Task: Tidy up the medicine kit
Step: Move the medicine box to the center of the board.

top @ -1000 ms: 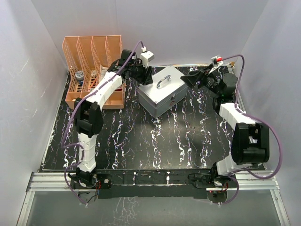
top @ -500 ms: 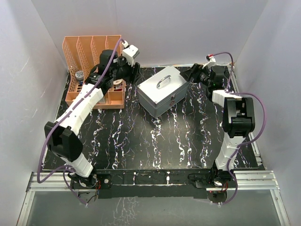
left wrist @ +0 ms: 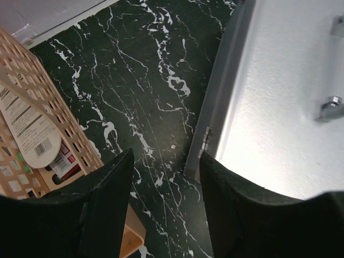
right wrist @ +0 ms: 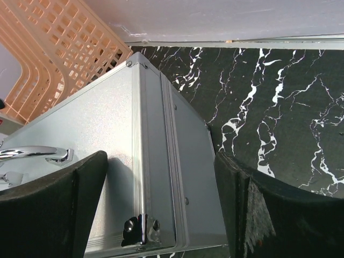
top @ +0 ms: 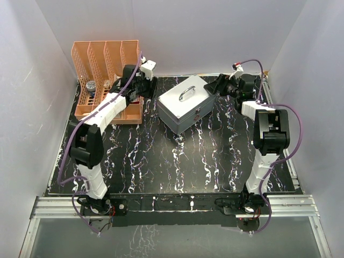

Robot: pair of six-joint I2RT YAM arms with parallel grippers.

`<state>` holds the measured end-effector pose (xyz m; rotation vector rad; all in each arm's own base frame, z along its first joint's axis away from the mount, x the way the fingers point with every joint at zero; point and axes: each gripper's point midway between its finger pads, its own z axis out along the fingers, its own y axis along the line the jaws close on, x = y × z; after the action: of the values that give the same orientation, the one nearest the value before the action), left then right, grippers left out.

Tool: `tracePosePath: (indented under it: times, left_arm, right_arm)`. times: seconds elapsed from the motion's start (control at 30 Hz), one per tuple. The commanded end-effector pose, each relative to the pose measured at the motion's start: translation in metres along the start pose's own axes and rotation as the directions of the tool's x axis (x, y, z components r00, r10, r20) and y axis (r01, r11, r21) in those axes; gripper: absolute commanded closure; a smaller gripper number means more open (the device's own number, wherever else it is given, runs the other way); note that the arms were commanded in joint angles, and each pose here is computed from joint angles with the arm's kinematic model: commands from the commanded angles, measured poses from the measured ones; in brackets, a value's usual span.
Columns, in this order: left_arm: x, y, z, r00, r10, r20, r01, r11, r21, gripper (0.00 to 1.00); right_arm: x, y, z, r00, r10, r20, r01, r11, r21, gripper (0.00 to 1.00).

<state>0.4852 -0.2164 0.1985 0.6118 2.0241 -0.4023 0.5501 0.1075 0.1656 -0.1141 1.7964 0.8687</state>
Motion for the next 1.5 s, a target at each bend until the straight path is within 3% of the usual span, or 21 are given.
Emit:
tracePosePath:
  times: [0.0, 0.47, 0.73, 1.13, 1.47]
  left_arm:
    - [-0.025, 0.015, 0.018, 0.997, -0.016, 0.074, 0.018, 0.999, -0.028, 0.49]
    - [-0.03, 0.014, 0.041, 0.998, -0.028, 0.062, 0.027, 0.999, 0.028, 0.49]
    - [-0.022, 0.006, 0.042, 0.999, -0.038, 0.036, 0.035, 0.997, 0.07, 0.49]
    - [-0.008, -0.004, 0.037, 0.998, -0.06, 0.009, 0.059, 0.992, 0.109, 0.5]
    - [-0.007, -0.008, 0.033, 0.997, -0.074, 0.004, 0.073, 0.99, 0.124, 0.5]
  right_arm:
    - [0.001, 0.016, -0.013, 0.999, -0.042, -0.012, 0.042, 0.999, -0.033, 0.23]
    - [0.048, 0.075, -0.034, 0.993, -0.055, -0.1, 0.048, 0.996, -0.074, 0.24]
    - [0.084, 0.108, -0.055, 0.982, -0.09, -0.168, 0.09, 0.996, -0.006, 0.24]
    - [0.102, 0.142, -0.1, 0.975, -0.082, -0.207, 0.103, 0.99, 0.092, 0.24]
    - [0.121, 0.166, -0.103, 0.969, -0.074, -0.235, 0.093, 0.993, 0.068, 0.24]
